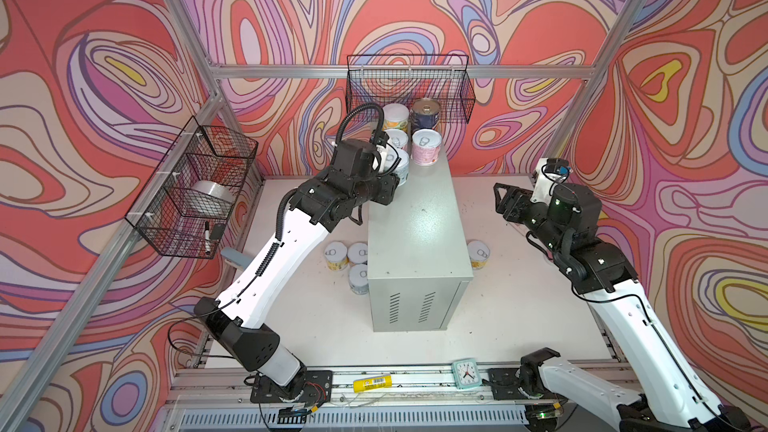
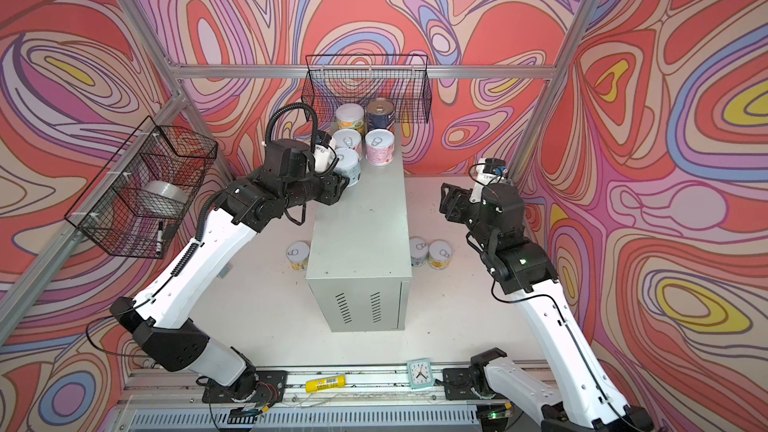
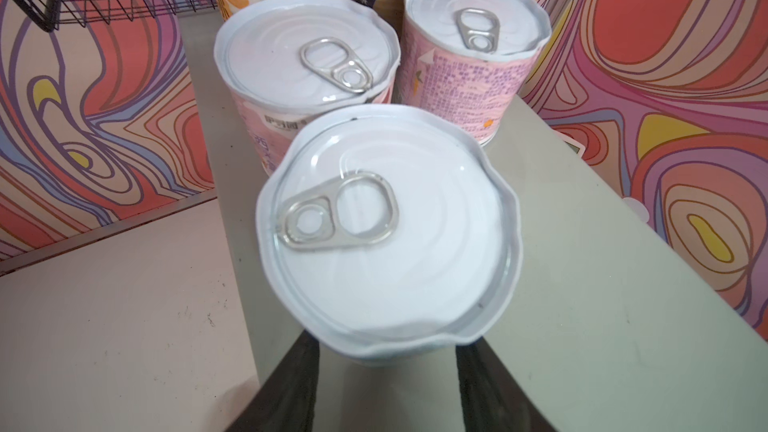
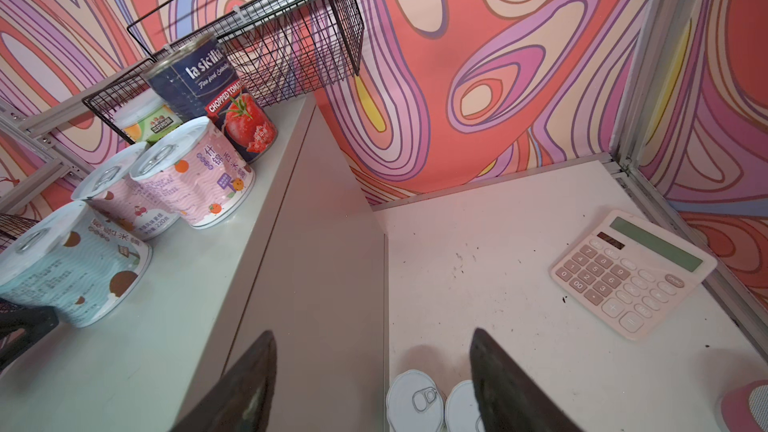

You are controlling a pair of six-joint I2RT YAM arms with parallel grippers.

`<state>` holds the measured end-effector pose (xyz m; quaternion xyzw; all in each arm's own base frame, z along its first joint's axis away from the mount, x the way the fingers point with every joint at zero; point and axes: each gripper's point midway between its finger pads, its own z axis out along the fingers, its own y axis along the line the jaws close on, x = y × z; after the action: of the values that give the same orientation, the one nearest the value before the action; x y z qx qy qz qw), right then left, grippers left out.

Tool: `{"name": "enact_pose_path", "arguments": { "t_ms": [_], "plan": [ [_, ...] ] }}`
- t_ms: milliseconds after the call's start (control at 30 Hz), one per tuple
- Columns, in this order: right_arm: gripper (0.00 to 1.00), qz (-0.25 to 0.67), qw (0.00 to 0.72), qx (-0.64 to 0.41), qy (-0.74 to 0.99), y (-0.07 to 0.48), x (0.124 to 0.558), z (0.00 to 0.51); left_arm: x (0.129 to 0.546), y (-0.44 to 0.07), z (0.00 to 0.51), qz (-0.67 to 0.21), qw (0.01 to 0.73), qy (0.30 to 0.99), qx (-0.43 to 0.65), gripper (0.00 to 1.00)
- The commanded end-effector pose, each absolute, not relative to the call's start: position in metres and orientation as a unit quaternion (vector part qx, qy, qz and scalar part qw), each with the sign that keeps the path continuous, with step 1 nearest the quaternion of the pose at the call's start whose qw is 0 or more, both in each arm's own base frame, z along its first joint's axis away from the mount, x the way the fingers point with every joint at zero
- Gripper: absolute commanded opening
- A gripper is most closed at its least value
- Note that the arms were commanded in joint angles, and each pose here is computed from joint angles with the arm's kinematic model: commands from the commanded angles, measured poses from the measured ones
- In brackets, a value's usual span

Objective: Place and organize the canned foods onto the counter
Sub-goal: 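Lower the can before the pink cans and open the left gripper, then lower the left gripper to the table cans while the right gripper lowers over its cans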

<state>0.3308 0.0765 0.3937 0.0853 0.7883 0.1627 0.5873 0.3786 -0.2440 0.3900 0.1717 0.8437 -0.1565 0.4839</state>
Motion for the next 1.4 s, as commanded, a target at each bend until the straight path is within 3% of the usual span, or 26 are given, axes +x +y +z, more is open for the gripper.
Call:
{"name": "enact_pose_path", "arguments": {
  "t_ms": [0,300,433,600,867,1167,1367],
  "plan": [
    [0.75,0.160,0.586,0.084,0.789,0.077,0.334,0.390,0.381,-0.242,0.405,-0.162,0.500,0.835,0.162,0.54],
    [0.75,0.157,0.583,0.078,0.793,0.077,0.332,0.390,0.366,-0.219,0.420,-0.142,0.515,0.833,0.143,0.65],
    [0.75,0.154,0.579,0.077,0.797,0.076,0.329,0.388,0.338,-0.191,0.442,-0.137,0.547,0.817,0.121,0.66],
    [0.77,0.148,0.557,0.071,0.814,0.077,0.327,0.371,0.300,-0.146,0.433,-0.109,0.560,0.817,0.083,0.79],
    [0.81,0.155,0.485,0.085,0.856,0.081,0.316,0.313,0.259,-0.102,0.332,-0.077,0.499,0.863,0.022,0.96],
    [0.82,0.179,0.411,0.094,0.889,0.093,0.307,0.255,0.239,-0.117,0.211,-0.123,0.395,0.910,0.001,1.00],
    [0.82,0.178,0.401,0.096,0.893,0.094,0.309,0.246,0.242,-0.125,0.167,-0.123,0.363,0.923,-0.001,1.00]
  ]
}}
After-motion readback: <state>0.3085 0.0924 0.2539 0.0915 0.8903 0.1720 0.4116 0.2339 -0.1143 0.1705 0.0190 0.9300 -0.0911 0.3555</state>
